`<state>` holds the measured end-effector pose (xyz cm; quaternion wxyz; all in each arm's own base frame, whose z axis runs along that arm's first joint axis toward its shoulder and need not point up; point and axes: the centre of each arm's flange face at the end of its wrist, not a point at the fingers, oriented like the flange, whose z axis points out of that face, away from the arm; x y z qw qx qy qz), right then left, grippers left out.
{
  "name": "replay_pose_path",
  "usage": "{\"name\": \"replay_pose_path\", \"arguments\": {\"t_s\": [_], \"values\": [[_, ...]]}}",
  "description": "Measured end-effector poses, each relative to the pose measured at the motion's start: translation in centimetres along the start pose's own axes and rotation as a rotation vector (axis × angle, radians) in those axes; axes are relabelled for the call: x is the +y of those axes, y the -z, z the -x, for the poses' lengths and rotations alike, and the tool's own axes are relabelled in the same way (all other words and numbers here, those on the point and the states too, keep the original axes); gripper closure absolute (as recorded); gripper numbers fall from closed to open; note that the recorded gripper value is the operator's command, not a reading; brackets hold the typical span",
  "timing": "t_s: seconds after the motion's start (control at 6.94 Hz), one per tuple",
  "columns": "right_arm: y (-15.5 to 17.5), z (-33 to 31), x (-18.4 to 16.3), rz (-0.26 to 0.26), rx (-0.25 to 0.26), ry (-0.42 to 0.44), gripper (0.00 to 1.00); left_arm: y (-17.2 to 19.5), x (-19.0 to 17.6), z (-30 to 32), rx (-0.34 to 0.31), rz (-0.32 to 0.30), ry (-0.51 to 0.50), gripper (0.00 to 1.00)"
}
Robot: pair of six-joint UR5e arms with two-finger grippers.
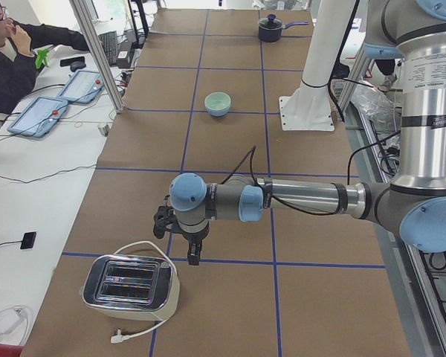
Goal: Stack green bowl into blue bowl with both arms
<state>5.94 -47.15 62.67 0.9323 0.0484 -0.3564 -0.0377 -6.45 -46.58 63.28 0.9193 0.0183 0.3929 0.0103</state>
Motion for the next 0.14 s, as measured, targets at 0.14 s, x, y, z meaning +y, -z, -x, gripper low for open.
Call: {"name": "replay_pose_path", "arguments": {"t_s": [0.14], "values": [[0.01,0.00,0.00,0.000,0.001,0.000,0.00,0.00,0.00,0.00,0.000,0.000,0.000,0.01]]}}
